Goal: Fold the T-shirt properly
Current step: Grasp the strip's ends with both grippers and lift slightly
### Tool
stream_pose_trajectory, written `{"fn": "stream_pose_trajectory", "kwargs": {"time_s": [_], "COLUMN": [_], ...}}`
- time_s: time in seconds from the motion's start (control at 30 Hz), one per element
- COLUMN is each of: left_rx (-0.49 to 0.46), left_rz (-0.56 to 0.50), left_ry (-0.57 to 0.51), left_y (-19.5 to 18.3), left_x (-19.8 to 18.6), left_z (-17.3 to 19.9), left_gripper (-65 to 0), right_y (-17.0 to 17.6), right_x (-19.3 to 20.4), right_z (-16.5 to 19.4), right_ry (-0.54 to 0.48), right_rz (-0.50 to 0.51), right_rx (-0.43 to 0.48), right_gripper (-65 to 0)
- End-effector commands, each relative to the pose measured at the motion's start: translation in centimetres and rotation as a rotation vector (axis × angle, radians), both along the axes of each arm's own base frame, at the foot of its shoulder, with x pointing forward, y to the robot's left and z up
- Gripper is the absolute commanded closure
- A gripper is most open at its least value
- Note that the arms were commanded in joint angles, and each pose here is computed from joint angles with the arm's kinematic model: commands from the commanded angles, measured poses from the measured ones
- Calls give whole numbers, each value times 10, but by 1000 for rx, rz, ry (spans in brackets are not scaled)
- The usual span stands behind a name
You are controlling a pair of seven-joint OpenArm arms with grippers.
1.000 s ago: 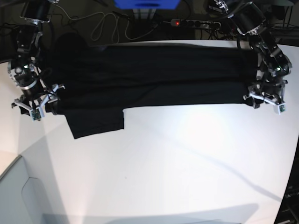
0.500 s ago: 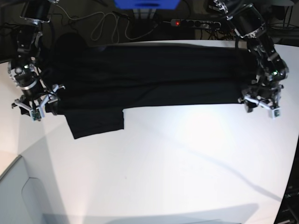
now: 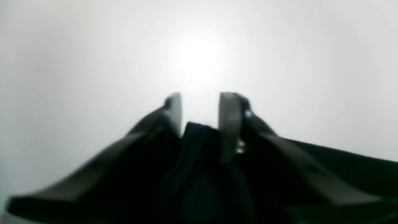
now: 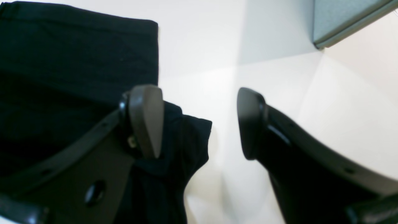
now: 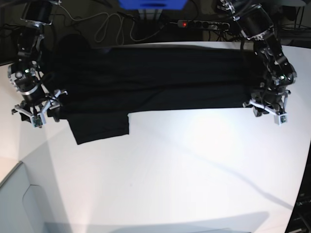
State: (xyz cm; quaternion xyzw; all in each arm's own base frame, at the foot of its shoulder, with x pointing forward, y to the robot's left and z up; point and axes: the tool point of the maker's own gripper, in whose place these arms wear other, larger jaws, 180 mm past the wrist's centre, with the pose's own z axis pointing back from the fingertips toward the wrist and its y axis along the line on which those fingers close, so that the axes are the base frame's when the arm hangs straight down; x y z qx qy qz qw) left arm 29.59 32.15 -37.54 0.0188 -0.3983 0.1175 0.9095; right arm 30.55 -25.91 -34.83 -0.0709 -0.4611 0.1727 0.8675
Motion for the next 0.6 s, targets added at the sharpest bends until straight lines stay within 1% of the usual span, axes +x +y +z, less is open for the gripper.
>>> {"fn": "stream_pose_trajectory", "kwargs": {"time_s": [0.0,0.07,0.27,0.5,0.57], "left_rx": [26,27,38,115,130], "left_rz": [-5,-4,-5,-34,-40], "left_ry": [-48,-48,-57,-132,-141], "left_y": [7,7,8,3,2], "left_x": [8,8,9,9,7], "left_z": [15,16,22,58,63], "left_gripper": [-105,0,0,0,0], "right_y": [0,0,-1,-2,-2], "right_x": [8,8,15,31,33], "right_z": [17,17,25,41,41], "right_ry": [-53,-53,-76,-125,-119], "right_rz": [25,25,24,20,19], "right_rx": [-9,-9,-10,-11,-14], "right_gripper": [-365,-365,-365,-366,-366]}}
